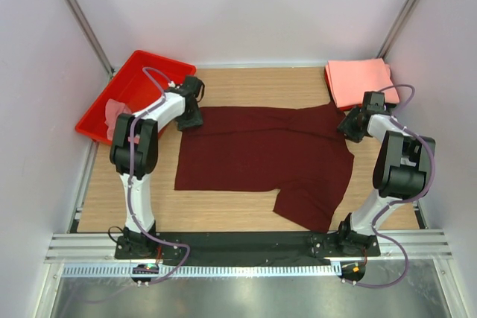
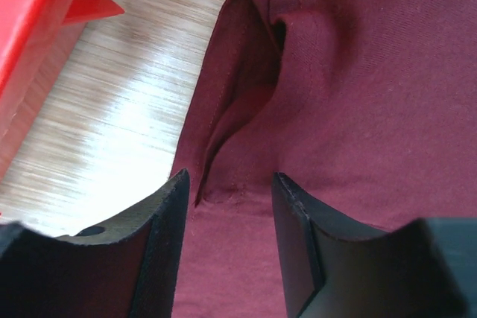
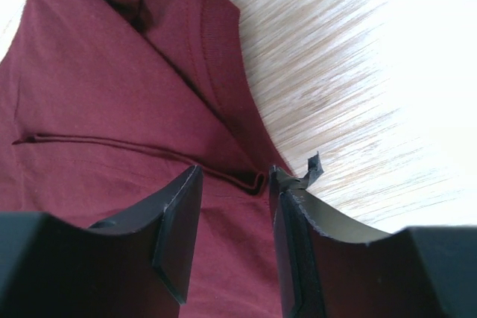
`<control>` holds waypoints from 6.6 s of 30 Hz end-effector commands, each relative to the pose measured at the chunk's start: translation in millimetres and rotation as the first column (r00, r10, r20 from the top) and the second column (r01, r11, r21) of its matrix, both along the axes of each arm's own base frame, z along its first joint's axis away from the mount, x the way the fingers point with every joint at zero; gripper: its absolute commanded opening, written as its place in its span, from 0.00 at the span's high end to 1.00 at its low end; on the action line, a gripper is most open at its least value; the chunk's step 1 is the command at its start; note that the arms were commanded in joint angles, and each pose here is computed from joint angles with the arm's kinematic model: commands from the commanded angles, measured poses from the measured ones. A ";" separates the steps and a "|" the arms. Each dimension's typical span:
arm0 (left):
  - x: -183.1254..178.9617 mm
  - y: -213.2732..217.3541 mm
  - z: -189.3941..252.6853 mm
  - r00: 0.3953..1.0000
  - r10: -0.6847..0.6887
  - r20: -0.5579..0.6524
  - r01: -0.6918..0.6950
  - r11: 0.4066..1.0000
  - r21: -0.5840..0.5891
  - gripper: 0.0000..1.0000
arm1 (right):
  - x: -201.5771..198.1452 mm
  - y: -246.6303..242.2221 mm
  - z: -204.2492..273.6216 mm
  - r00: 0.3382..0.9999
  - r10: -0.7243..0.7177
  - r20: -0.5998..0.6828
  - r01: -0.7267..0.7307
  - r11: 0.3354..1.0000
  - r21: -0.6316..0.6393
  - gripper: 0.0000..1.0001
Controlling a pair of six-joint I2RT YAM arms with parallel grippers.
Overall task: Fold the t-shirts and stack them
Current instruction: Fold the tshirt
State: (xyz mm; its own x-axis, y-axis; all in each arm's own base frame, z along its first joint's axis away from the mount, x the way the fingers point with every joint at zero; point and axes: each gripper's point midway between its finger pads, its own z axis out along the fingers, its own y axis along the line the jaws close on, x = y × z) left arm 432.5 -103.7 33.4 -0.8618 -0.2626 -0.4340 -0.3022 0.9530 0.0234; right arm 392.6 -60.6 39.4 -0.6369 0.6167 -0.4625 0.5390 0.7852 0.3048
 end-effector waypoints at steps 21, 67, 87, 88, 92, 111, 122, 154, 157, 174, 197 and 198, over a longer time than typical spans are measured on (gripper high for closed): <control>25.2 28.0 19.6 0.998 0.057 0.036 -0.062 0.989 0.134 1.00 | 3.6 -21.6 26.2 0.994 -0.085 0.074 0.092 0.991 -0.096 0.99; -1.2 -78.0 108.4 0.984 -0.137 0.116 0.175 0.882 -0.437 0.53 | 76.9 120.3 44.2 0.732 0.630 0.261 -0.668 0.738 0.092 0.46; -14.8 -72.6 123.8 0.976 -0.178 0.124 0.214 0.881 -0.422 0.52 | 68.3 130.7 14.4 0.641 0.733 0.228 -0.766 0.631 0.124 0.44; -14.8 -71.0 123.7 0.977 -0.175 0.124 0.212 0.885 -0.414 0.52 | 67.7 132.1 14.0 0.639 0.733 0.233 -0.768 0.627 0.132 0.44; -15.4 -68.7 127.0 0.976 -0.175 0.130 0.213 0.890 -0.404 0.52 | 66.8 133.2 8.3 0.643 0.732 0.225 -0.765 0.627 0.147 0.44; -17.6 -66.3 134.4 0.976 -0.161 0.147 0.207 0.893 -0.400 0.53 | 57.6 142.8 37.1 0.631 0.746 0.214 -0.774 0.625 0.102 0.99; -27.7 -56.9 116.9 0.989 -0.105 0.106 0.138 0.915 -0.380 0.51 | -17.3 163.3 44.5 0.651 0.759 0.016 -0.758 0.649 0.066 0.89; -66.1 -359.4 69.1 0.921 -0.305 0.241 0.388 0.667 -0.637 0.53 | -31.1 -5.6 14.0 0.986 -0.029 -0.166 0.014 0.995 -0.094 0.61; -66.7 -372.2 58.9 0.920 -0.314 0.235 0.389 0.654 -0.649 0.53 | -28.0 -7.5 6.7 0.985 -0.029 -0.168 0.013 0.995 -0.095 0.61; -77.0 -385.1 32.7 0.942 -0.289 0.173 0.328 0.672 -0.664 0.54 | -28.7 -2.1 -14.1 0.986 0.014 -0.165 -0.017 1.000 -0.020 0.75; -78.7 -395.7 13.0 0.958 -0.263 0.116 0.268 0.668 -0.695 0.69 | -31.4 2.1 14.7 0.995 0.023 -0.093 -0.025 0.999 -0.020 0.99; -77.5 -395.3 13.2 0.959 -0.260 0.117 0.266 0.668 -0.695 0.70 | -31.3 1.8 15.2 0.996 0.022 -0.091 -0.024 0.999 -0.022 0.99</control>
